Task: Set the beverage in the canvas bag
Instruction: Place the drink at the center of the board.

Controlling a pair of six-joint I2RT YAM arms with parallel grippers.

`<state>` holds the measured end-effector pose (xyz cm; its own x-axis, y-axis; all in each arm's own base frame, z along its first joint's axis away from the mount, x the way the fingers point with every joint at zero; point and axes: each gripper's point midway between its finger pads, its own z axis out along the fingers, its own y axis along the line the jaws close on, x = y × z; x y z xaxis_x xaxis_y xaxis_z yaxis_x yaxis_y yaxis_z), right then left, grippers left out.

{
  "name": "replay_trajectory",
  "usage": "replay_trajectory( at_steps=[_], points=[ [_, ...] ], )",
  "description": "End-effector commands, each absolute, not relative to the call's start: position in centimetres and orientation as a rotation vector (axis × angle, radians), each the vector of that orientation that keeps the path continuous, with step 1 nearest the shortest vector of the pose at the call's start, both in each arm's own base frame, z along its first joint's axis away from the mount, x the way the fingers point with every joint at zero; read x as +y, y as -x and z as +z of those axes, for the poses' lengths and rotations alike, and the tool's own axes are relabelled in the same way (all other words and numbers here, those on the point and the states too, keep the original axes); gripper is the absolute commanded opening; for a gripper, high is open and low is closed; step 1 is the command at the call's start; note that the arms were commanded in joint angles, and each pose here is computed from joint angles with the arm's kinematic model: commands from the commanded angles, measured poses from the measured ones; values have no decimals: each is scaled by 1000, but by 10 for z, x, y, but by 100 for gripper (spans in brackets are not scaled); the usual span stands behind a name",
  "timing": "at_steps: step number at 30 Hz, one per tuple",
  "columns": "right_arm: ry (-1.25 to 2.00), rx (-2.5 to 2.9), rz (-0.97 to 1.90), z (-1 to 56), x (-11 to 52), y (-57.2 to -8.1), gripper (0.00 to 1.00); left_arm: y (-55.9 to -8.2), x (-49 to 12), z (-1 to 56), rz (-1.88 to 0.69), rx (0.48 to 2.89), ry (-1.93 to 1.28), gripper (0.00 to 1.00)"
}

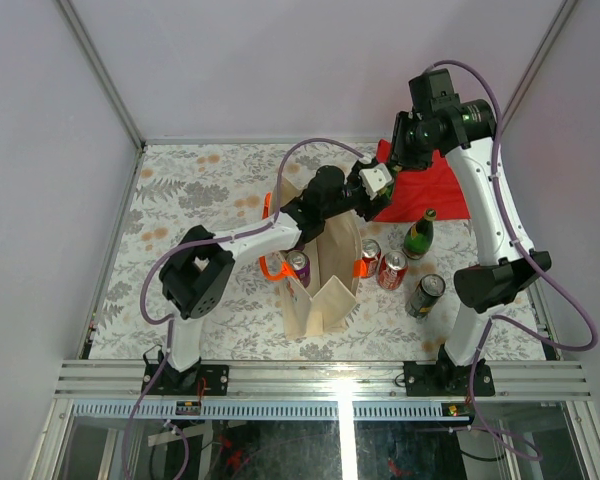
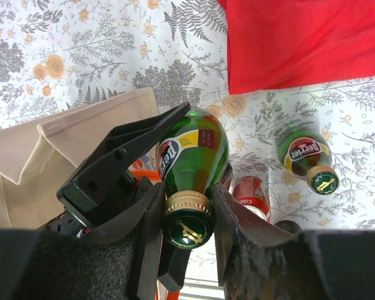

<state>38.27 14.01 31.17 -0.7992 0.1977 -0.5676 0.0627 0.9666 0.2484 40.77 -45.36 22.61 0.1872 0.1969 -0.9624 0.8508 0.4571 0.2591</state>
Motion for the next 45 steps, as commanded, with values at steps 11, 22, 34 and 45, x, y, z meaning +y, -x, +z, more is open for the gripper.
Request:
replay_trajectory(
  at_steps=[11, 22, 34, 45],
  points=[
    [-143, 2182, 501, 394, 156, -378, 0, -411, -452, 284, -561, 1203, -952, 42],
    [-121, 2178, 557, 396, 158, -359, 0, -412, -439, 325, -477, 1121, -928, 31],
    [-119, 2228, 583, 375, 165, -361, 8, -407, -431, 324, -493, 1147, -893, 0],
    [-91, 2216, 632, 367, 173, -363, 50, -402, -428, 330, -509, 1135, -880, 0]
  ],
)
